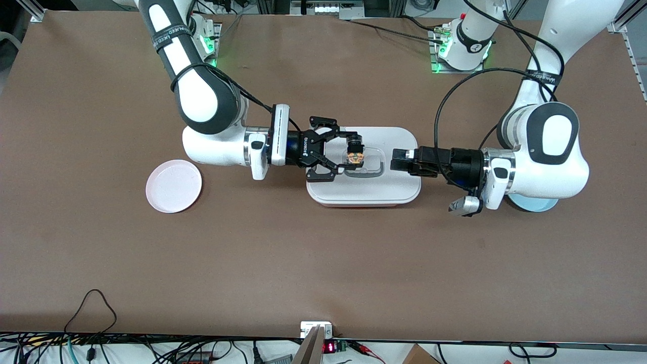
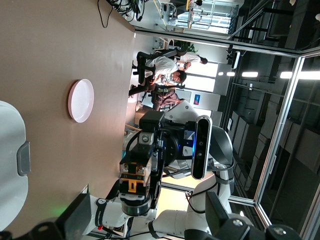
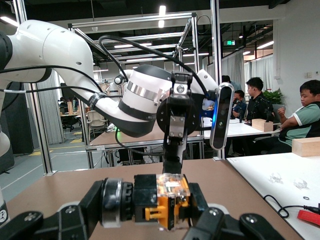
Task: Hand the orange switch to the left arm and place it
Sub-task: 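Carry the switch over the box while the left gripper approaches it, then close the left gripper on the orange switch held by the right gripper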
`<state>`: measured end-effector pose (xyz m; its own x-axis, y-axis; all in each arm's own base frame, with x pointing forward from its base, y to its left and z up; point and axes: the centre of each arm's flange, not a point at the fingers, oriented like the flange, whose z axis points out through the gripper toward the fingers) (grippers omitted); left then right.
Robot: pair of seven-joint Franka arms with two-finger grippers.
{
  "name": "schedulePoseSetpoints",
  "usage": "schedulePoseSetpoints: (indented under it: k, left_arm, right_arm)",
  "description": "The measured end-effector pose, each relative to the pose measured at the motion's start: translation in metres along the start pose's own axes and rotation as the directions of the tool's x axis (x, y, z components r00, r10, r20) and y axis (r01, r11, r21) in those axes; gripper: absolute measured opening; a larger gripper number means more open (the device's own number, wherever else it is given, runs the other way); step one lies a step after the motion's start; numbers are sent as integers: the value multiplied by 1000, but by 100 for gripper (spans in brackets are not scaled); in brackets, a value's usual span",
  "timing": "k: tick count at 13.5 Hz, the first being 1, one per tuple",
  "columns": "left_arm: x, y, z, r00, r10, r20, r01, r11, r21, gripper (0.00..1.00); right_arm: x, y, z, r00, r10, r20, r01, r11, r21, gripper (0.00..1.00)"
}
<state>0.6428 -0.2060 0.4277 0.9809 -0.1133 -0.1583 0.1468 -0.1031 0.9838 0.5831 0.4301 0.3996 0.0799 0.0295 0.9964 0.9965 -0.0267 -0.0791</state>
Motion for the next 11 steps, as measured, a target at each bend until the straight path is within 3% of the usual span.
schedulePoseSetpoints:
  k: [6,11]
  left_arm:
    - [9,-24,30,1000,-15,-14,15,999,-50,100]
    - [1,-32,66,999,-32,37,34,998,-47,100]
  right_arm:
    - [0,1,-1,1000,-1,1,1,1000,-3,72]
    - [1,2,-2,1000,-3,2,3,1000,-7,72]
